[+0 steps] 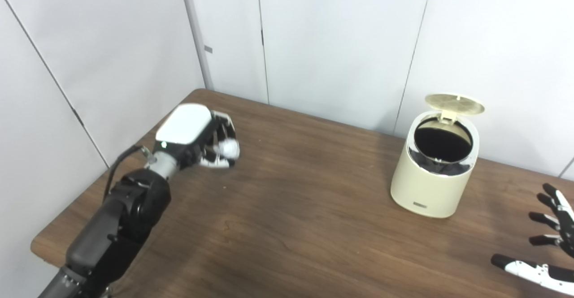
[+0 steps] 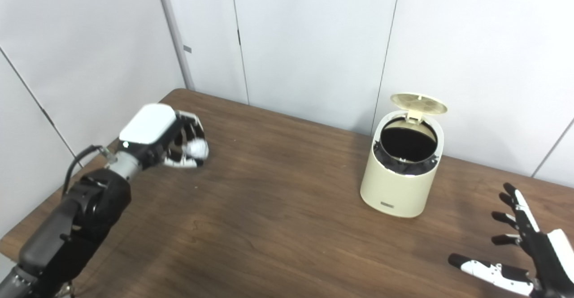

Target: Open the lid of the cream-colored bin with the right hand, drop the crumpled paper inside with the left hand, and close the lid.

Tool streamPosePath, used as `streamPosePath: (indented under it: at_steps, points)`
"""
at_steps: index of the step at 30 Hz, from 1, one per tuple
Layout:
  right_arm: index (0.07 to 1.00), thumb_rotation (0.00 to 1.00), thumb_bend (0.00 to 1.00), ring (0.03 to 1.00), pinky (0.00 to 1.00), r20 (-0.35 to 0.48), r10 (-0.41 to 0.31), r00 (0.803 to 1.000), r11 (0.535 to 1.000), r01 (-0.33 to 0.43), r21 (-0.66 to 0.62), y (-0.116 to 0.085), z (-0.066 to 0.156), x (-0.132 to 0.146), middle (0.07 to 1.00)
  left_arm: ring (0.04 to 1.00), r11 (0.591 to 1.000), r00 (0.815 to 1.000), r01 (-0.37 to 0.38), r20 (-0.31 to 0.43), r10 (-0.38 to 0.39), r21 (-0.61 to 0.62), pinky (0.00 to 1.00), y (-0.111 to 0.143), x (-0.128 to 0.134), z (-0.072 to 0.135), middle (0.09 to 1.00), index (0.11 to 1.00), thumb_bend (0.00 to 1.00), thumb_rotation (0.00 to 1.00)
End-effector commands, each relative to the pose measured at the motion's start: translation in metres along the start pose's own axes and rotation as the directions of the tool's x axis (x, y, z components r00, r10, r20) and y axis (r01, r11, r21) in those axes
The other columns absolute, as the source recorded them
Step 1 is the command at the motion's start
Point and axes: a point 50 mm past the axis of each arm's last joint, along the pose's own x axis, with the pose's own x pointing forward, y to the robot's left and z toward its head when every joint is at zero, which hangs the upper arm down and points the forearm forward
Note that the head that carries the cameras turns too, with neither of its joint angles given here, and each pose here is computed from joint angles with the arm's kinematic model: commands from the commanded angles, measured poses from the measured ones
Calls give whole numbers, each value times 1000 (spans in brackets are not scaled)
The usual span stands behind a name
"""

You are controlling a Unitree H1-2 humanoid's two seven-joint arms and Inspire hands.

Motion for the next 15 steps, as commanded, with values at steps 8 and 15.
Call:
streamPosePath:
  at_steps: [8, 15]
  points:
    - [991, 249, 742, 839, 596, 81, -30, 996, 999, 31, -12, -10, 11, 10, 948, 365, 963, 976, -217, -15, 217, -161, 313, 30, 6, 58, 500, 534, 496, 0]
    - [984, 223, 756, 837, 641, 75, -41, 996, 999, 42, -15, -11, 13, 12, 937, 362, 937, 965, -235, 55, 257, -260, 319, 29, 16, 99, 485, 537, 495, 0]
